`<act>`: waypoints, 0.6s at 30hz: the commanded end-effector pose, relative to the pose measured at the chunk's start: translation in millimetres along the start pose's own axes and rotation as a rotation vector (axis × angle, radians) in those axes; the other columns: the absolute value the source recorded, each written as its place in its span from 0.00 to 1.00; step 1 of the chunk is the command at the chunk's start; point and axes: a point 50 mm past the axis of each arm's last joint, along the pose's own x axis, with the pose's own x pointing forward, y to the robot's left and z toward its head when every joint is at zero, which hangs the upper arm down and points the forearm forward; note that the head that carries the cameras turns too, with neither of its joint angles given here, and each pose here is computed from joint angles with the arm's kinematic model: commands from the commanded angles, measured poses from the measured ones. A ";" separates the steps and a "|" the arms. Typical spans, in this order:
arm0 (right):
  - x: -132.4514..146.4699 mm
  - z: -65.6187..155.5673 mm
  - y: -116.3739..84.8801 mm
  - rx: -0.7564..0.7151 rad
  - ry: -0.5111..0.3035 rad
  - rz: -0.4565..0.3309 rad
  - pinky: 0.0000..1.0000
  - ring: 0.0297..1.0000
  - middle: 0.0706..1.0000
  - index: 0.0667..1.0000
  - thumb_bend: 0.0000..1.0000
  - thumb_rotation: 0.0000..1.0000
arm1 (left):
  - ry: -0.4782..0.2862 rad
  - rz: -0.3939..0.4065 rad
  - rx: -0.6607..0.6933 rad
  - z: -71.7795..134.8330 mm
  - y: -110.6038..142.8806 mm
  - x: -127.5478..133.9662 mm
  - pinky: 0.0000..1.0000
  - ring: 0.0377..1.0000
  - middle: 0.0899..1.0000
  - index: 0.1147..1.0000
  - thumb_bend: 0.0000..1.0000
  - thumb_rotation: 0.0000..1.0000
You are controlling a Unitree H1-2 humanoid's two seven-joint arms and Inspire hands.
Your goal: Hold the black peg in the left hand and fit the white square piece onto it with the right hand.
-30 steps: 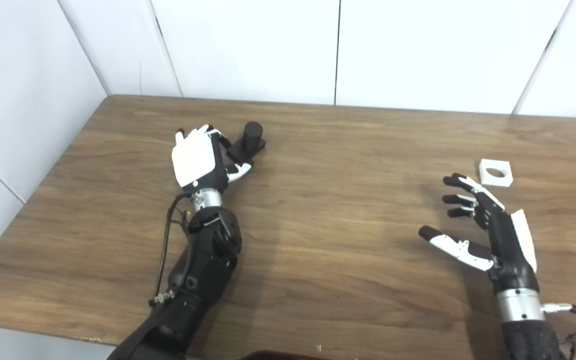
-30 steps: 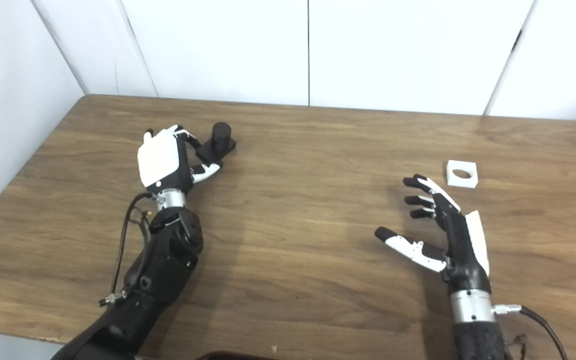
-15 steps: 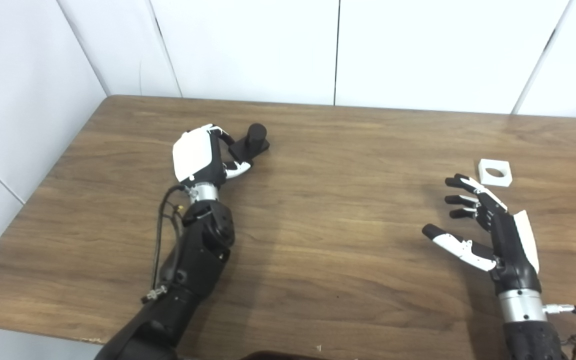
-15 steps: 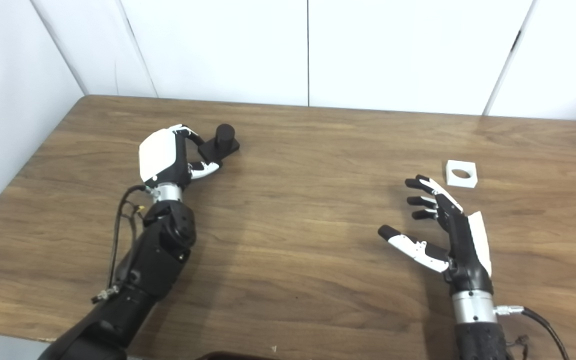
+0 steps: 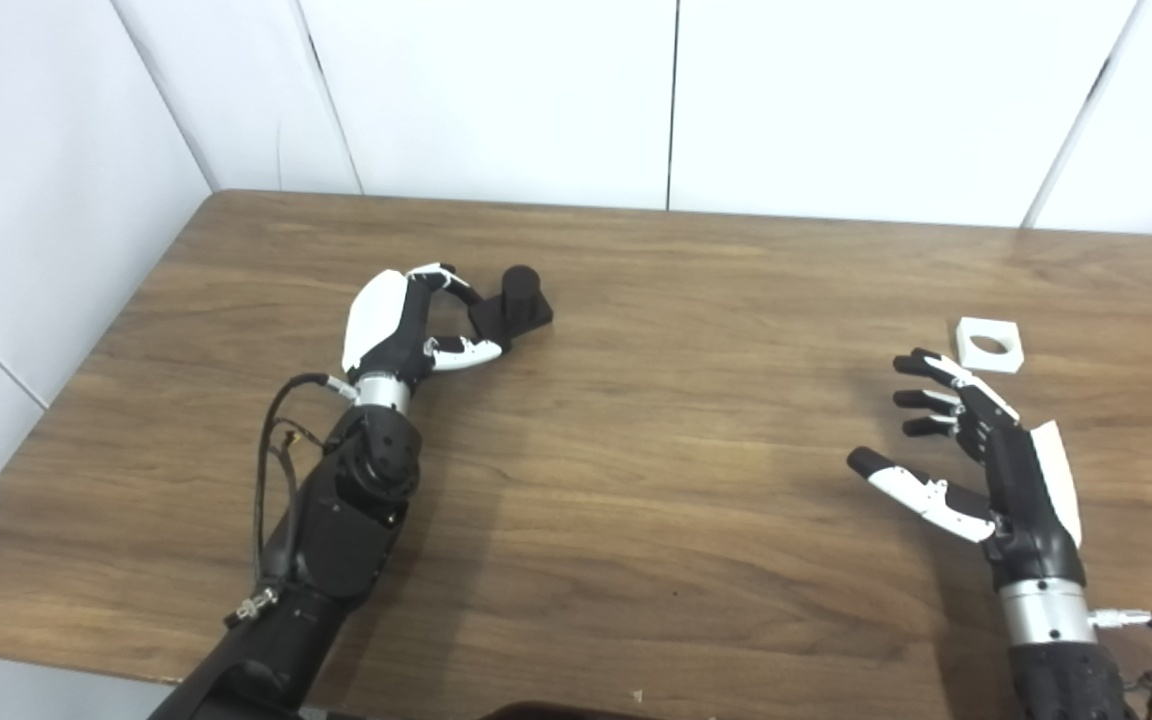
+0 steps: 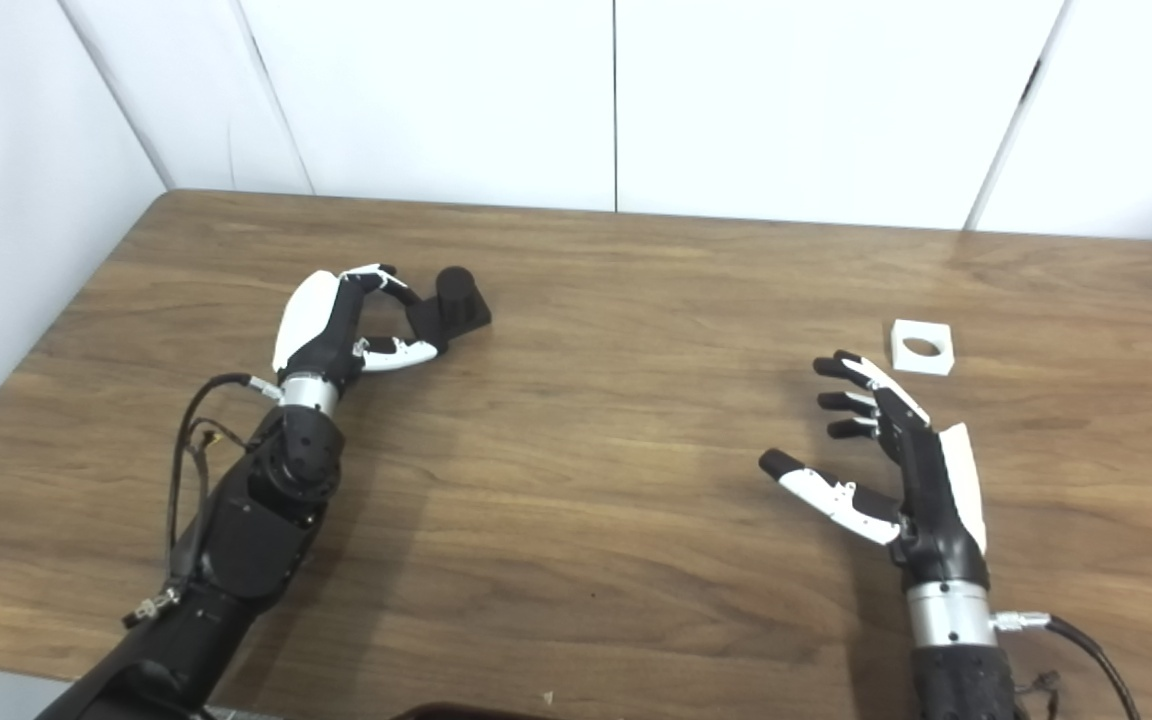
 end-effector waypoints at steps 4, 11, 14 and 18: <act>4.1 4.7 -8.1 -0.038 -0.040 -0.018 0.61 0.71 0.85 0.73 0.72 0.38 | -0.032 -0.145 -0.052 -5.3 -12.1 -10.0 0.87 0.89 0.83 0.42 0.52 0.09; 5.1 6.9 -6.9 -0.042 -0.047 -0.019 0.61 0.71 0.85 0.73 0.71 0.38 | -0.090 -0.222 -0.093 -0.6 -11.9 -14.9 0.93 0.91 0.85 0.42 0.52 0.09; 5.3 7.1 -6.5 -0.040 -0.048 -0.020 0.59 0.70 0.85 0.72 0.72 0.38 | -0.114 -0.256 -0.108 2.6 -15.3 -17.0 0.92 0.92 0.85 0.42 0.52 0.09; 5.1 8.0 -6.3 -0.049 -0.049 -0.020 0.59 0.71 0.85 0.73 0.72 0.39 | -0.126 -0.295 -0.109 6.2 -20.6 -20.4 0.89 0.92 0.86 0.42 0.52 0.09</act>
